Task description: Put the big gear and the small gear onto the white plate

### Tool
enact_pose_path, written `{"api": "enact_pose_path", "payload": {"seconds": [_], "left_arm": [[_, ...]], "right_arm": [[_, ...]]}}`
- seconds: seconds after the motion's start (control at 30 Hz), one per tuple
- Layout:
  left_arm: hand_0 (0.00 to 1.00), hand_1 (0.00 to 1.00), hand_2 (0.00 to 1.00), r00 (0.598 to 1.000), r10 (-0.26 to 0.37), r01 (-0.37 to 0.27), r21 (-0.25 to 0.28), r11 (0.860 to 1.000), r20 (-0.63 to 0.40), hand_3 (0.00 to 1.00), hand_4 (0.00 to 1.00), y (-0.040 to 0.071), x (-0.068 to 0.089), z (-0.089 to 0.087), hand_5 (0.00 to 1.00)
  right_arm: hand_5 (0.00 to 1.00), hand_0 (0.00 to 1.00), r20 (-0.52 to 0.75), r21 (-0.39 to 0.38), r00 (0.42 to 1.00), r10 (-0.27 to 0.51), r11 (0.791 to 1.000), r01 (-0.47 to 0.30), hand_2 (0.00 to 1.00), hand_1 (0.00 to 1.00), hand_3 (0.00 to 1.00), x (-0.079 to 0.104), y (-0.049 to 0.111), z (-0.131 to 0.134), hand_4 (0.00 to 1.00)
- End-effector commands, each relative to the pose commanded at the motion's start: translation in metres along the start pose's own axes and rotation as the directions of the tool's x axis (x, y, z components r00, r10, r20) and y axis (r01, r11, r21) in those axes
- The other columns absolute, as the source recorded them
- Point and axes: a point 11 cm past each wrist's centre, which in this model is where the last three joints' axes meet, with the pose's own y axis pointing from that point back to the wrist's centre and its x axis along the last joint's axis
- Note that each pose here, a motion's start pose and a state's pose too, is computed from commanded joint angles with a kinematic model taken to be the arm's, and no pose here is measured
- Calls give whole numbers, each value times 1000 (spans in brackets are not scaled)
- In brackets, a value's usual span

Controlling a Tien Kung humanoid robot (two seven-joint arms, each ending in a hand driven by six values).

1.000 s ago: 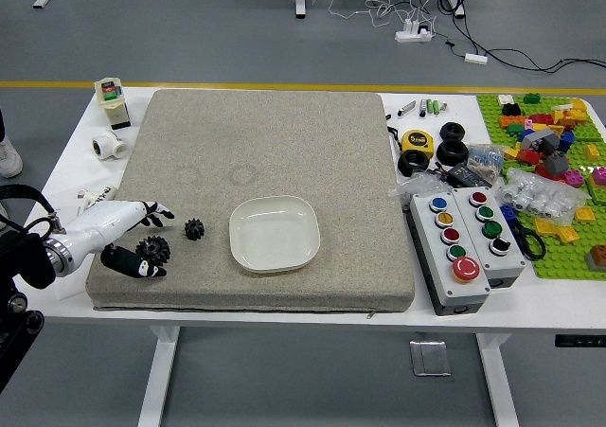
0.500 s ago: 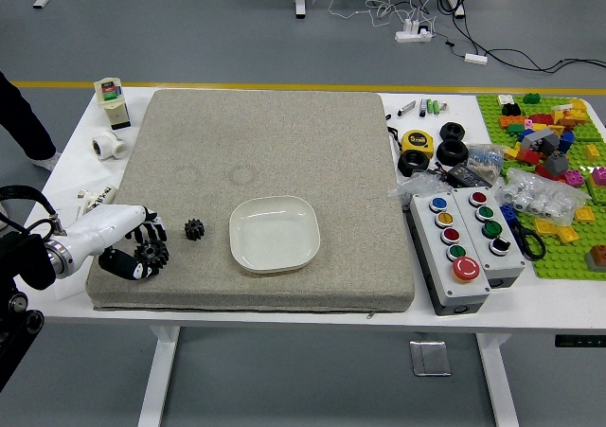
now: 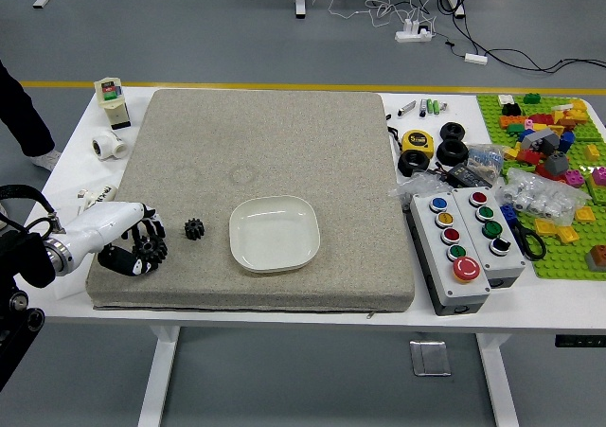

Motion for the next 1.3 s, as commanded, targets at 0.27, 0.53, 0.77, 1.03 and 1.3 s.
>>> {"api": "enact_pose_path", "payload": {"seconds": [0.27, 0.53, 0.77, 1.03, 1.3], "left_arm": [[278, 387, 429, 999, 45, -45, -40, 998, 21, 491, 2, -1, 13, 13, 2], [271, 382, 425, 993, 99, -91, -131, 987, 56, 492, 2, -5, 27, 45, 2], [269, 381, 424, 981, 178, -149, -283, 947, 81, 493, 2, -16, 35, 100, 2], [278, 414, 466, 980, 167, -119, -359, 926, 106, 540, 270, -42, 19, 139, 2], [338, 529, 574, 980, 163, -116, -331, 937, 117, 630, 900, -63, 7, 138, 233]], "right_arm": [[788, 753, 2, 2, 1000, -1, 1000, 1, 825, 795, 746, 0, 0, -1, 918], [784, 753, 3, 1, 1000, -2, 1000, 2, 825, 796, 747, -1, 0, -1, 919], [785, 754, -1, 4, 1000, -2, 1000, 2, 825, 796, 747, -1, 0, -2, 919], [785, 754, 1, 8, 1000, -4, 1000, 4, 825, 796, 748, -2, 0, -5, 920], [785, 754, -1, 13, 1000, -4, 1000, 4, 823, 795, 749, -2, 0, -8, 921]]}}
